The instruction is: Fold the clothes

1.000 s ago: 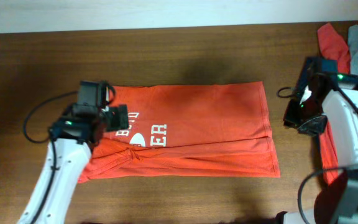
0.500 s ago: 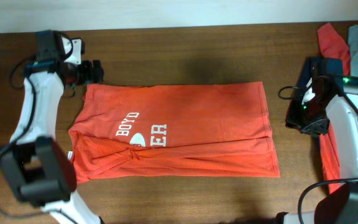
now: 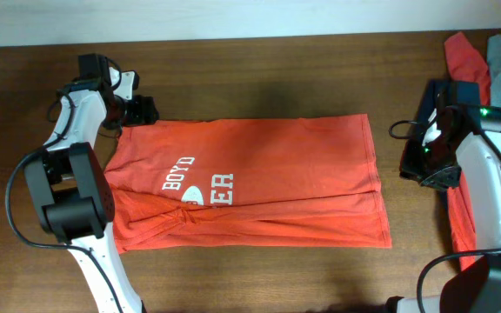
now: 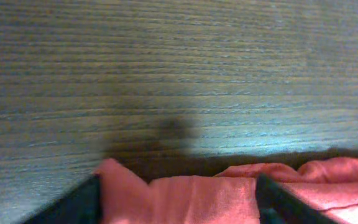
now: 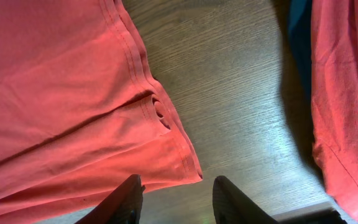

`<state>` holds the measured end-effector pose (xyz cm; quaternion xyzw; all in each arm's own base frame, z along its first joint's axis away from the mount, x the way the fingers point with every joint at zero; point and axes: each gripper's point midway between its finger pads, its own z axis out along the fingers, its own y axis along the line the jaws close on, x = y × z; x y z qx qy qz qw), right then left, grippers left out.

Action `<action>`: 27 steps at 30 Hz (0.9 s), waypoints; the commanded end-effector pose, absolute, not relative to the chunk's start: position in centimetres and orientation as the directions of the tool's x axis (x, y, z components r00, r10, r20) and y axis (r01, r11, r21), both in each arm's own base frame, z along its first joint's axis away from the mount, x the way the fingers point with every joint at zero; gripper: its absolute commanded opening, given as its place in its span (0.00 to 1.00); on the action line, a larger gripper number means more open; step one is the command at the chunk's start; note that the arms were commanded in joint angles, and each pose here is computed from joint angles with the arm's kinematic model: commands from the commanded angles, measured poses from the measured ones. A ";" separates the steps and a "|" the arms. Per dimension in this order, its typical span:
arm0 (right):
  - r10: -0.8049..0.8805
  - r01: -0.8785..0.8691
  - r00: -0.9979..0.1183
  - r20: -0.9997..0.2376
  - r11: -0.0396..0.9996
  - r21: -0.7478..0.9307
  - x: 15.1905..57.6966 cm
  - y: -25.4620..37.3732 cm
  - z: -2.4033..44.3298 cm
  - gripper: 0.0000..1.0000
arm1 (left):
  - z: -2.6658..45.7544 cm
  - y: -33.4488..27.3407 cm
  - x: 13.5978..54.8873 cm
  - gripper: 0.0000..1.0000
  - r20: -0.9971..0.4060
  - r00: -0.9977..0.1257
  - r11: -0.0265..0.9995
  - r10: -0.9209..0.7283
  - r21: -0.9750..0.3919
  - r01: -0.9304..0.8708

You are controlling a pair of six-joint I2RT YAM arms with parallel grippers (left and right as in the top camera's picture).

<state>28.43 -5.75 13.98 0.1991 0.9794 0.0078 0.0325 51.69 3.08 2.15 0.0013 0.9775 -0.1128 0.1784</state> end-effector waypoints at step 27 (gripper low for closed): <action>0.209 0.093 -0.883 -0.421 0.956 0.279 45.7 -3.3 7.2 0.50 | 4.1 2.7 48.8 0.00 -0.241 -0.968 0.960 -0.066 -0.280 0.004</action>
